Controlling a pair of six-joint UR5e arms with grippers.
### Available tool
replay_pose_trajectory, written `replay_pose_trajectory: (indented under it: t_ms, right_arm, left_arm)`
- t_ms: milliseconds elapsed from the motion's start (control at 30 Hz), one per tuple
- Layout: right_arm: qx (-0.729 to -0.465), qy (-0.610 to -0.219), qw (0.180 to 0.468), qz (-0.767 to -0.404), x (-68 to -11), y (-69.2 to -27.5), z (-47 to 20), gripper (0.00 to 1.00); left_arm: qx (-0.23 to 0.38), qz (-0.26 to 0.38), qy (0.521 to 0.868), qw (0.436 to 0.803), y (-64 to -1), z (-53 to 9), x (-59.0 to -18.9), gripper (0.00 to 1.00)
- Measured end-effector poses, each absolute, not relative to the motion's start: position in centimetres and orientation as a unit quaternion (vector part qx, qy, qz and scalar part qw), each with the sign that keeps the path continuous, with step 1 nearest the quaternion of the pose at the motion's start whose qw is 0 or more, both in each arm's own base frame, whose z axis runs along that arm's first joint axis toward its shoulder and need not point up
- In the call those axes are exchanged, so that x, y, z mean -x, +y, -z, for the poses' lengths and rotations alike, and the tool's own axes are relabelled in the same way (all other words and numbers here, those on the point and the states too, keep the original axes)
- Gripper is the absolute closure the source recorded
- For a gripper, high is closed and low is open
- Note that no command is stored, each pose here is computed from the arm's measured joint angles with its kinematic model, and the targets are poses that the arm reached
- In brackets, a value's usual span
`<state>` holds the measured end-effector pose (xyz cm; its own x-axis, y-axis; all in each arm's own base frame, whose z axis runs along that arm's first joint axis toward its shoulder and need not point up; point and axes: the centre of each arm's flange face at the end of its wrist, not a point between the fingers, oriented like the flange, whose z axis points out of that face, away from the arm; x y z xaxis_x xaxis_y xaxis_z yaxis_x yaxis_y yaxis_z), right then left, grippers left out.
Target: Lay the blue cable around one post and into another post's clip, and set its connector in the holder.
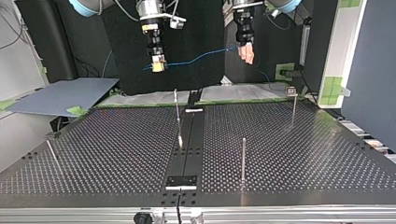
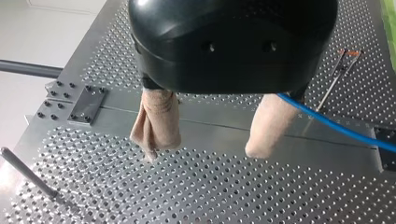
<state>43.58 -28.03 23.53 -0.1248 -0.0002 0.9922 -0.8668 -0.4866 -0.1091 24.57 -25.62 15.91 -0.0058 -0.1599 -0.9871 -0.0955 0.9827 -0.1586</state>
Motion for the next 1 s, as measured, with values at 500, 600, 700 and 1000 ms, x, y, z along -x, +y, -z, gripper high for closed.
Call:
replay_pose_trajectory:
  t_ms: [500, 600, 700, 1000]
  right_arm:
    - [-0.553, -0.368, 0.337, -0.667, -45.1, -29.4, -29.7, 1.0]
    - [-0.551, -0.368, 0.336, -0.67, -45.4, -29.6, -30.9, 1.0]
    - [-0.55, -0.368, 0.335, -0.671, -45.7, -29.9, -31.8, 1.0]
    - [-0.548, -0.37, 0.335, -0.671, -46.4, -31.1, -34.4, 1.0]
  left_arm:
    - [0.177, 0.057, 0.663, 0.725, -25.6, -22.8, -28.2, 0.0]
    - [0.19, 0.068, 0.652, 0.731, -25.7, -24.6, -28.8, 0.0]
    - [0.199, 0.075, 0.642, 0.736, -25.7, -26.3, -29.3, 0.0]
    - [0.219, 0.087, 0.614, 0.753, -25.2, -31.6, -30.6, 0.0]
